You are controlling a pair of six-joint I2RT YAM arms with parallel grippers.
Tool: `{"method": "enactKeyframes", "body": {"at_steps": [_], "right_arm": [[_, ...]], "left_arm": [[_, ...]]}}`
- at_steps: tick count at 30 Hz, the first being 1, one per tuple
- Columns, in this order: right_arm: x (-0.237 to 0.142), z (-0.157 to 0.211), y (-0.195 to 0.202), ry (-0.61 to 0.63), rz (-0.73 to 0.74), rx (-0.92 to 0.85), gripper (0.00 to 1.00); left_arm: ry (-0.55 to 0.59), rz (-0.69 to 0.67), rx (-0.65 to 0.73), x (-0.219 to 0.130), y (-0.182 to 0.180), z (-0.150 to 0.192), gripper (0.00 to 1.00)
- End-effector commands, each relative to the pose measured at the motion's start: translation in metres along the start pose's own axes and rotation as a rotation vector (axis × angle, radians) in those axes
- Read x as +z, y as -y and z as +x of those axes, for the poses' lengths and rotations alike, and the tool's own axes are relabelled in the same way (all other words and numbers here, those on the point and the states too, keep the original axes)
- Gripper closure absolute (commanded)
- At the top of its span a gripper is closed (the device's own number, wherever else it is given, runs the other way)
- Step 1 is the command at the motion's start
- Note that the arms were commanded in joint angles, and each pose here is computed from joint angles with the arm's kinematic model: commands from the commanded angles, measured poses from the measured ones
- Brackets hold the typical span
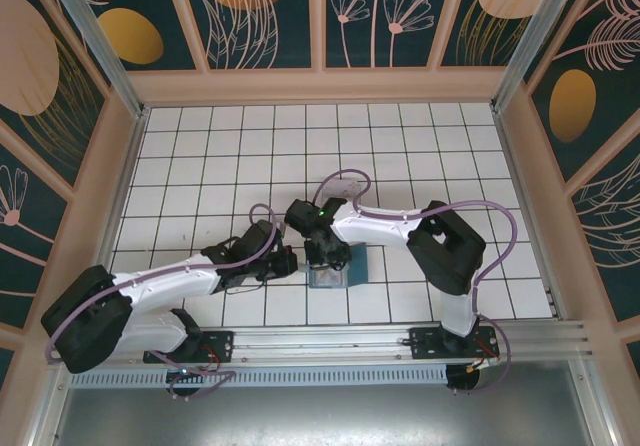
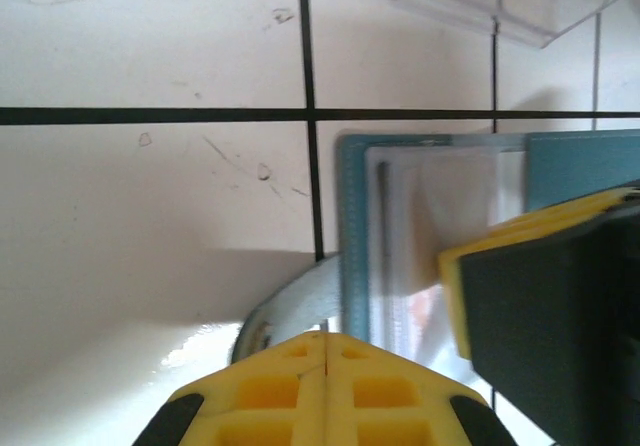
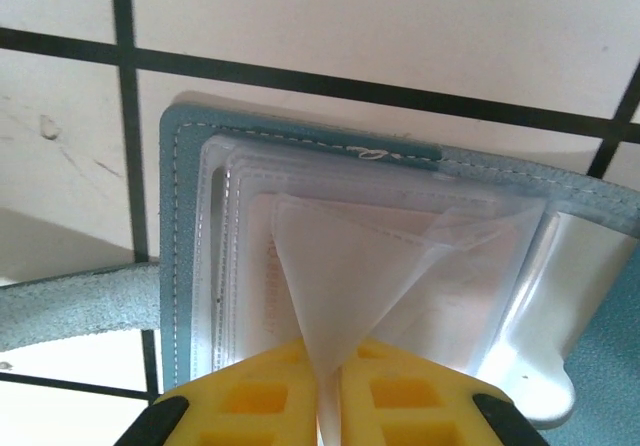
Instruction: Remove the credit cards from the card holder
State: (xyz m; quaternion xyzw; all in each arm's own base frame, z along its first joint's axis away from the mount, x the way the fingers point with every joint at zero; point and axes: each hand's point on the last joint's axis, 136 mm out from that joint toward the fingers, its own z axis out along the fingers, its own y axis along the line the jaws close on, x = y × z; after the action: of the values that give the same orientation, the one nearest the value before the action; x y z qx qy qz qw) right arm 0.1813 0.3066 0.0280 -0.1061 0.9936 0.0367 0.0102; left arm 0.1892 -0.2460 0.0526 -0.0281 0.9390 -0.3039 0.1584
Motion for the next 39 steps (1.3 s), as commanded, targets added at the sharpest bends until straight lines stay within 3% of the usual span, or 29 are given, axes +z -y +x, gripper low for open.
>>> {"method": "enactKeyframes", "body": {"at_steps": [1,14,39], "right_arm": [[-0.018,-0.009,-0.023,0.050,-0.098,0.009,0.87],[-0.030,-0.017,-0.045,0.103,-0.264,0.019,0.88],[-0.028,-0.008,-0.033,0.108,-0.456,0.080,0.86]], "left_arm": [[0.033,-0.005,0.014,-0.011,0.009,-0.012,0.95],[0.001,-0.016,-0.011,-0.002,0.002,-0.005,0.95],[-0.078,-0.002,-0.023,0.021,0.002,0.006,0.96]]}}
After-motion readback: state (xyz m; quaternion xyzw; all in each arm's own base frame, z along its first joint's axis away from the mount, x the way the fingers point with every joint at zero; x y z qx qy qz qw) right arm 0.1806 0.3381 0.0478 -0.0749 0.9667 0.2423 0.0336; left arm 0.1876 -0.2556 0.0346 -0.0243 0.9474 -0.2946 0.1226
